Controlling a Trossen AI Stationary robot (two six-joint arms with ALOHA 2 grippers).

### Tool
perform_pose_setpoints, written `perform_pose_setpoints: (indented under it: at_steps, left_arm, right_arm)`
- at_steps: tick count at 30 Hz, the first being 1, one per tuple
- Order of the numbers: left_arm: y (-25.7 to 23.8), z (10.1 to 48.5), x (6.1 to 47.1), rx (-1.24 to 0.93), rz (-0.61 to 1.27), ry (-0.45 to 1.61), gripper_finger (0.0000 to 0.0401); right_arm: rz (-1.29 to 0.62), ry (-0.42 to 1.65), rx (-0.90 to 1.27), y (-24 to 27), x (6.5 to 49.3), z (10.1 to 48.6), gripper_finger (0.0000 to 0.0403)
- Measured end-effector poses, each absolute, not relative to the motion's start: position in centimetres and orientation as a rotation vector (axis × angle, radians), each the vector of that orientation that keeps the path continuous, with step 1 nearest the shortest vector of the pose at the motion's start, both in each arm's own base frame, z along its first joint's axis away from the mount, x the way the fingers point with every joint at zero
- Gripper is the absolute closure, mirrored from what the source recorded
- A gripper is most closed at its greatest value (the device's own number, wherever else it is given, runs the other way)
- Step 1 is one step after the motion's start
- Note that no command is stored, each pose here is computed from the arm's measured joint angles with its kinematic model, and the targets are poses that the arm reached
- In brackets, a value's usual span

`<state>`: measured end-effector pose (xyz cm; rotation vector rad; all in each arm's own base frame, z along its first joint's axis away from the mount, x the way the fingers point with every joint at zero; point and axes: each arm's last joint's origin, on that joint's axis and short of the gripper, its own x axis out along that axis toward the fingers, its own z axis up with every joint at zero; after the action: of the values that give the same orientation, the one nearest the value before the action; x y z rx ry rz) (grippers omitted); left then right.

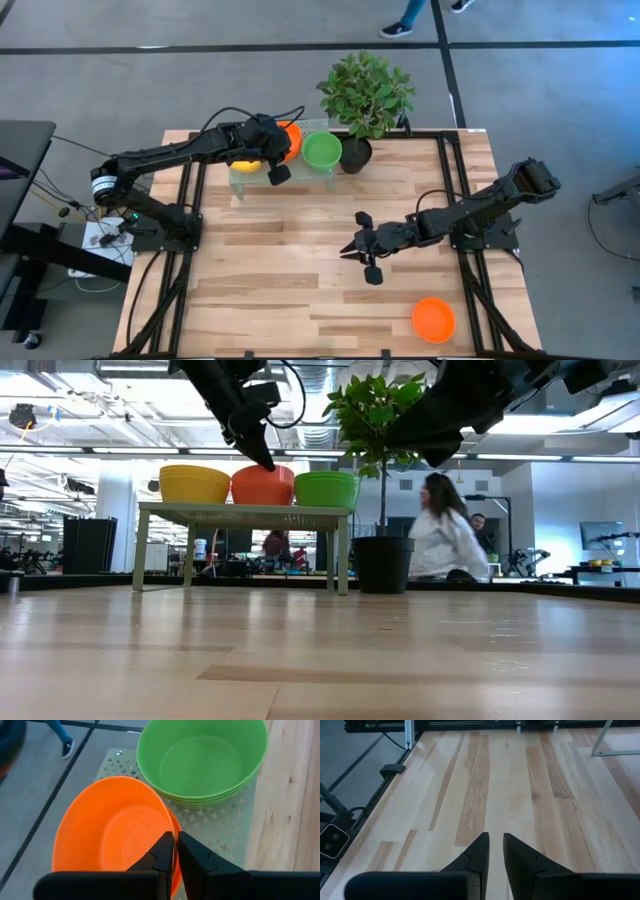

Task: Pick & Place Mini bowls
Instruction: Stack the orange bowl on top of the other orange bowls on the shelf

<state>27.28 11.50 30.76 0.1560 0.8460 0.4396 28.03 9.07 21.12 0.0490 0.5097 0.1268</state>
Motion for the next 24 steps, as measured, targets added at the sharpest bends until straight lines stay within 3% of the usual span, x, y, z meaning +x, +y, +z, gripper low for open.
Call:
perform_pose_setpoints:
  at_steps: [4, 15, 24]
  left_arm:
    - [11.6, 30.8, 27.2, 0.178, 0.494, 0.857, 0.0362]
    - [9.9, 31.3, 28.1, 0.214, 0.457, 0.795, 0.0275]
    - [2.9, 32.5, 28.9, 0.186, 0.277, 0.685, 0.0276]
  right_arm:
    - [0.127, 0.509, 0.049, 9.1, 28.0, 21.1, 0.0351]
    - [0.117, 0.509, 0.051, 8.8, 28.1, 21.1, 0.0351]
    - [0.115, 0.507, 0.053, 8.8, 28.1, 21.1, 0.0351]
